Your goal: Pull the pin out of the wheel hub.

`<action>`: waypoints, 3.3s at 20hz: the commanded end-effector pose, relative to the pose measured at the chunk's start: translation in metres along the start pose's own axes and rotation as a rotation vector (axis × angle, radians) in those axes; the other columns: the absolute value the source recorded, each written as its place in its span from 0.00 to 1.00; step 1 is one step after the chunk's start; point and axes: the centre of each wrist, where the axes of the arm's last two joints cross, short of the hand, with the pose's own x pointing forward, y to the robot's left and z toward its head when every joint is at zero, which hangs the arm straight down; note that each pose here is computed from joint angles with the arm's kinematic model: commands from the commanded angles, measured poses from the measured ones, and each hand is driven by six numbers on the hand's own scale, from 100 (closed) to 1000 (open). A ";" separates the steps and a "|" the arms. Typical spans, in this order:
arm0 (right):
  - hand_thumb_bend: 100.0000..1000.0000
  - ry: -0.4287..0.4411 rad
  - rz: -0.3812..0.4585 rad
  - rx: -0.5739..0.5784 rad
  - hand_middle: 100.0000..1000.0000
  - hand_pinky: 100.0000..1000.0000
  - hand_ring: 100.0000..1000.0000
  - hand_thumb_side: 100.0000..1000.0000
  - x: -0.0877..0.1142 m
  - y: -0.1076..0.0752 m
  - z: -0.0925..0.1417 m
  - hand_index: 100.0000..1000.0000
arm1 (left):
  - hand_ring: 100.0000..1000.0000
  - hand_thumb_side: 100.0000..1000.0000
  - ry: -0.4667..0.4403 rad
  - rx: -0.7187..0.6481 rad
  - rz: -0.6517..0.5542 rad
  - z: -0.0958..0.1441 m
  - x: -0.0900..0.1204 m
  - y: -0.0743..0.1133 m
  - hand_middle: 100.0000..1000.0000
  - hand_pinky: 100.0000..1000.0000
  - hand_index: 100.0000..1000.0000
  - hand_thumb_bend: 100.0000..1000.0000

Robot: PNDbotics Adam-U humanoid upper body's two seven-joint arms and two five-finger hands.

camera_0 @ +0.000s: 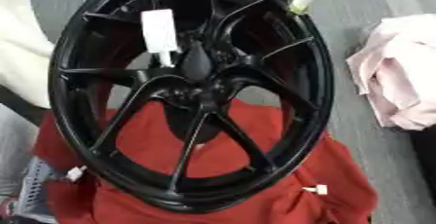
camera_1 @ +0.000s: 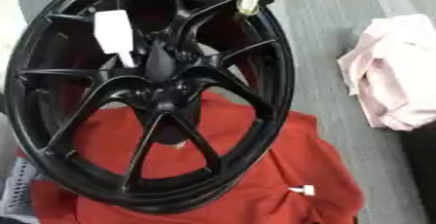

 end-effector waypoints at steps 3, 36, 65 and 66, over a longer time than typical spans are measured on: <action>0.00 0.159 0.060 -0.250 0.36 0.76 0.62 0.00 -0.014 -0.022 0.058 0.44 | 0.77 0.92 -0.040 0.021 -0.035 -0.005 0.011 0.011 0.71 0.76 0.79 0.05; 0.16 1.357 -0.073 -0.662 0.77 0.86 0.87 0.04 -0.173 0.118 0.284 0.78 | 0.77 0.92 -0.026 0.052 -0.047 -0.001 0.006 0.019 0.71 0.76 0.79 0.05; 0.00 1.039 0.044 -0.851 0.67 0.82 0.76 0.44 -0.143 0.059 0.201 0.72 | 0.77 0.92 -0.024 0.041 -0.042 -0.001 0.006 0.016 0.71 0.75 0.79 0.05; 0.00 0.990 0.048 -0.861 0.66 0.81 0.76 0.44 -0.138 0.055 0.192 0.71 | 0.77 0.92 -0.025 0.041 -0.041 -0.002 0.006 0.016 0.71 0.75 0.79 0.05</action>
